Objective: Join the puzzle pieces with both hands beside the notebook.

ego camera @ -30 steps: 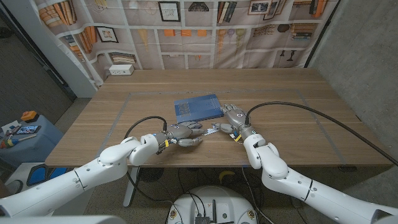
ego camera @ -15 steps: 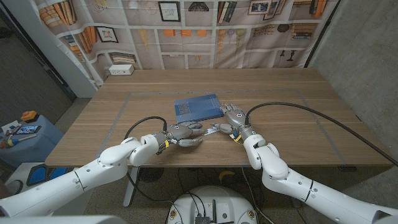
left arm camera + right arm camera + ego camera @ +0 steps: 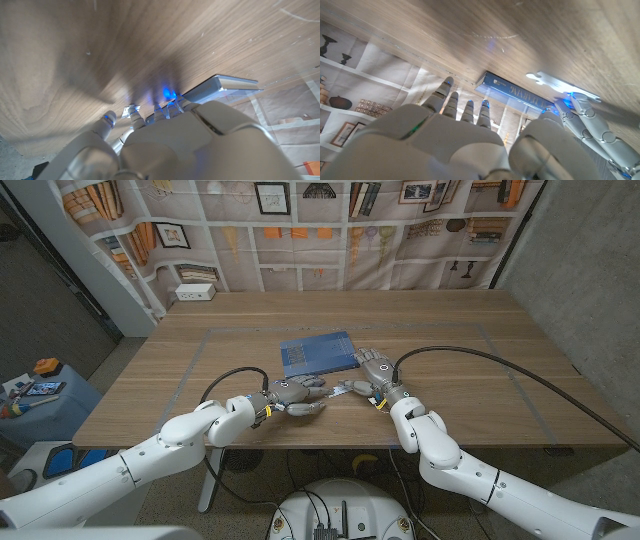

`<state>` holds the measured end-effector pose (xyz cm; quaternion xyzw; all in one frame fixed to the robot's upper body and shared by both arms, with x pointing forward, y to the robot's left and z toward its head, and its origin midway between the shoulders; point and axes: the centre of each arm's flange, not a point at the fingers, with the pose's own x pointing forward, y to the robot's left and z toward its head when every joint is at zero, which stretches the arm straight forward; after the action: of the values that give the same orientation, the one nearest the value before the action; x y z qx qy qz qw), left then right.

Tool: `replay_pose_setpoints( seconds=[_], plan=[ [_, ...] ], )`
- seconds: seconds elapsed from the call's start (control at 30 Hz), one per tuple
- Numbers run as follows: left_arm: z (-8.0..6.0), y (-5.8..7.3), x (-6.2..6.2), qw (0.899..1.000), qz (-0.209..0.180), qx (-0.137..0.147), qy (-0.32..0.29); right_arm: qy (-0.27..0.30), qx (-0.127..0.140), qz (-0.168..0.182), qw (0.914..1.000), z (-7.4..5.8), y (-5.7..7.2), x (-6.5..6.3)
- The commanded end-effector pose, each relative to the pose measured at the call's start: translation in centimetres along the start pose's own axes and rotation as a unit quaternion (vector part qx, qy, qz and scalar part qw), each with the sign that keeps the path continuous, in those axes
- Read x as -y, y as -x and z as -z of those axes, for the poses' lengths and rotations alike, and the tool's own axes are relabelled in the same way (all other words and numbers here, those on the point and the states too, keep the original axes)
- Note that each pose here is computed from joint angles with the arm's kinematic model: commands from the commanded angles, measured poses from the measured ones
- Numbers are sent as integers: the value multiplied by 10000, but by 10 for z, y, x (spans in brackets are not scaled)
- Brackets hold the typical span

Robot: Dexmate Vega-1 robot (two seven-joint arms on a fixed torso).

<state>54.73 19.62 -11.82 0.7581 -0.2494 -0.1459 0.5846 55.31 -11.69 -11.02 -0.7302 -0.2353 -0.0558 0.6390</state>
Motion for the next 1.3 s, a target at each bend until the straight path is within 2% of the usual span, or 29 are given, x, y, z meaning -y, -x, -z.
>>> replay_pose_setpoints(
  seconds=[0.03, 1.3],
  plan=[
    [1, -1, 0, 10000, 11, 26, 6, 76, -18, -5, 10000, -1, -3, -6],
    [2, 0, -2, 10000, -26, -6, -3, 380, -37, -49, 9993, 1, -7, -18]
  ],
)
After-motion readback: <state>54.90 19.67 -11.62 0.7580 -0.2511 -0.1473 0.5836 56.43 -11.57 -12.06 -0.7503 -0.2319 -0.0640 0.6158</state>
